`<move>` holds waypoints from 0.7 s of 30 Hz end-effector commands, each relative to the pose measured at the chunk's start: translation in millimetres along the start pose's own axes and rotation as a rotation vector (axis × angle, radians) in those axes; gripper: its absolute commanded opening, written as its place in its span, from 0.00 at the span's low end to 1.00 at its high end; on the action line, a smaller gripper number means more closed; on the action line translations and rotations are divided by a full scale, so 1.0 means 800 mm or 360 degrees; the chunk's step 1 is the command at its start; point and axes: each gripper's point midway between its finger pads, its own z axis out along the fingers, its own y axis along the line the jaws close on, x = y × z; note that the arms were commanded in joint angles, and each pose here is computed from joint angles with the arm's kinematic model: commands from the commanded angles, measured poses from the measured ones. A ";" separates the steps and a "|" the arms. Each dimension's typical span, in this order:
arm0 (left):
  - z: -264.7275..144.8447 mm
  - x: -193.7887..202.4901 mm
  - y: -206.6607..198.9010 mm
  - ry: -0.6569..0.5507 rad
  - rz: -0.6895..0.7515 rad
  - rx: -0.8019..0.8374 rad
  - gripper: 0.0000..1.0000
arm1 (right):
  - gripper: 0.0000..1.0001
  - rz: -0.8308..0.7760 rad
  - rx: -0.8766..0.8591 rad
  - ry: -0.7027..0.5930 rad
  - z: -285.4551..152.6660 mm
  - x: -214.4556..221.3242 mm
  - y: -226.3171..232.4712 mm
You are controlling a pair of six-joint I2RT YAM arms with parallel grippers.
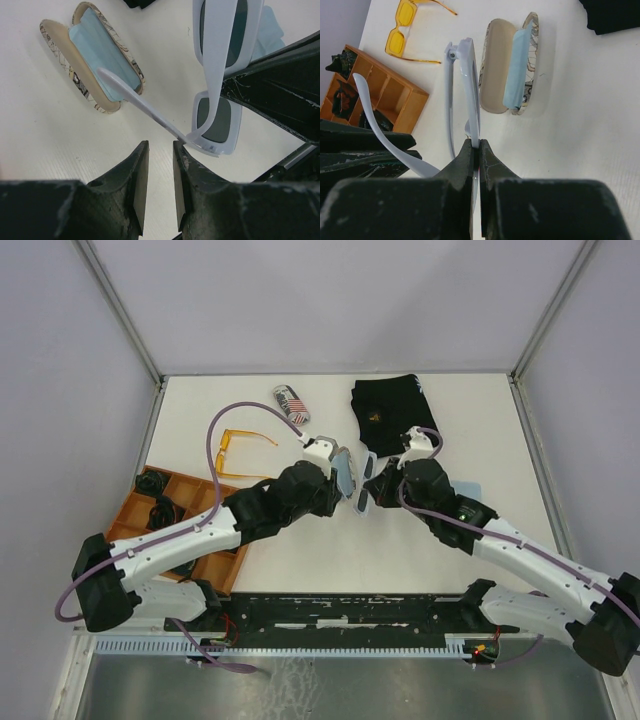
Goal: Organize the sunglasses
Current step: Fold the sunglasses.
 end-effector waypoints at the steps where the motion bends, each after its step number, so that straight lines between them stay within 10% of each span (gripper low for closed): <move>1: -0.003 -0.034 -0.016 -0.0109 0.0027 0.0056 0.33 | 0.00 0.0001 -0.0175 -0.0090 -0.004 -0.034 0.040; 21: 0.008 -0.029 -0.024 -0.0069 0.0046 0.0082 0.33 | 0.00 -0.0064 -0.0299 0.0030 0.008 -0.022 0.063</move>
